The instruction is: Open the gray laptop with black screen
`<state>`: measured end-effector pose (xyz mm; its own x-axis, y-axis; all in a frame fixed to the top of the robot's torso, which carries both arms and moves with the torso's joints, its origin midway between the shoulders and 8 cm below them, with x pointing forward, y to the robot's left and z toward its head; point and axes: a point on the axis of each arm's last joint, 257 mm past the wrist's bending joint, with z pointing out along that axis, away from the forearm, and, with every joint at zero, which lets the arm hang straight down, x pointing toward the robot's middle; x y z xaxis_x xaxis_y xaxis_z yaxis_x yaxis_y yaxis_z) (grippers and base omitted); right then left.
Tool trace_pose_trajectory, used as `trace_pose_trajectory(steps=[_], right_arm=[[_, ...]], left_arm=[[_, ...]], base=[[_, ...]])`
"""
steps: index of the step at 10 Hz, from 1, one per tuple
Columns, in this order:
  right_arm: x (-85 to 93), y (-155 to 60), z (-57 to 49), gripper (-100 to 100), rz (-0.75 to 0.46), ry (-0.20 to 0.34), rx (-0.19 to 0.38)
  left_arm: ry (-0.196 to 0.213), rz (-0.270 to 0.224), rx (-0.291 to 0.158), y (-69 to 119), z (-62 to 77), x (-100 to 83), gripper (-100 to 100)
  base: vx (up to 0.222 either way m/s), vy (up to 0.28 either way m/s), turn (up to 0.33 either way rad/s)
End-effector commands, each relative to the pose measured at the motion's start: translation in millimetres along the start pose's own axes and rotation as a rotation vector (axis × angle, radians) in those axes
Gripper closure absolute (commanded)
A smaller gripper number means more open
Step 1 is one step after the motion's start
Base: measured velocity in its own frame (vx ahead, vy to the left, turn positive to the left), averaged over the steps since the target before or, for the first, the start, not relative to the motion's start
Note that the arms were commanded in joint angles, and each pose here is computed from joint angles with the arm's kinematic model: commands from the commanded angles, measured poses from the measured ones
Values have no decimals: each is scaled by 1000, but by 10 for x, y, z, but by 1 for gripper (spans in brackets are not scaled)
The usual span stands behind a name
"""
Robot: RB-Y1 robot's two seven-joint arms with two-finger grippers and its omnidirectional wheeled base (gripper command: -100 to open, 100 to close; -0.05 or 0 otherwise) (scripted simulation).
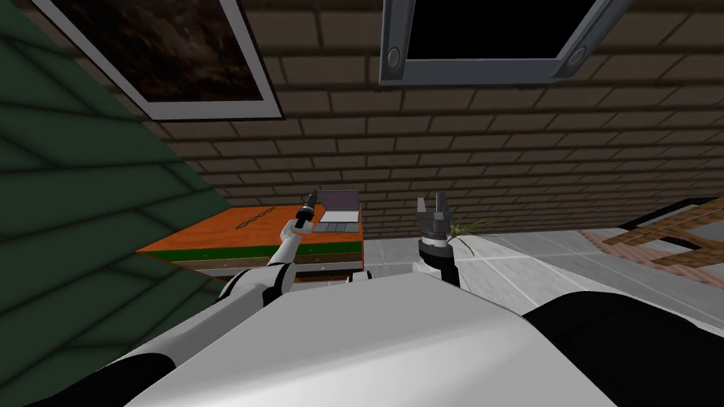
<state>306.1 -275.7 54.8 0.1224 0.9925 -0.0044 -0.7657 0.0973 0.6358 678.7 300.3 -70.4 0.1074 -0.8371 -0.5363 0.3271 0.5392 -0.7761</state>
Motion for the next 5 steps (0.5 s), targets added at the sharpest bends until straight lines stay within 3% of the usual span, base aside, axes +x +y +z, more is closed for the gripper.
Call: trace_pose_trajectory(steps=[1,2,3,5], right_arm=[[0,0,0,0,0,0,0],[0,0,0,0,0,0,0],[0,0,0,0,0,0,0],[0,0,0,0,0,0,0]], left_arm=[[-31,30,24,104,-234,-257,100],[-29,25,18,63,-159,-202,100],[-8,60,15,38,-88,-226,-100],[13,96,4,24,-11,-248,-100]], base=[[-6,-38,-54],[-2,-12,5],[-27,23,-90],[-49,45,-98]])
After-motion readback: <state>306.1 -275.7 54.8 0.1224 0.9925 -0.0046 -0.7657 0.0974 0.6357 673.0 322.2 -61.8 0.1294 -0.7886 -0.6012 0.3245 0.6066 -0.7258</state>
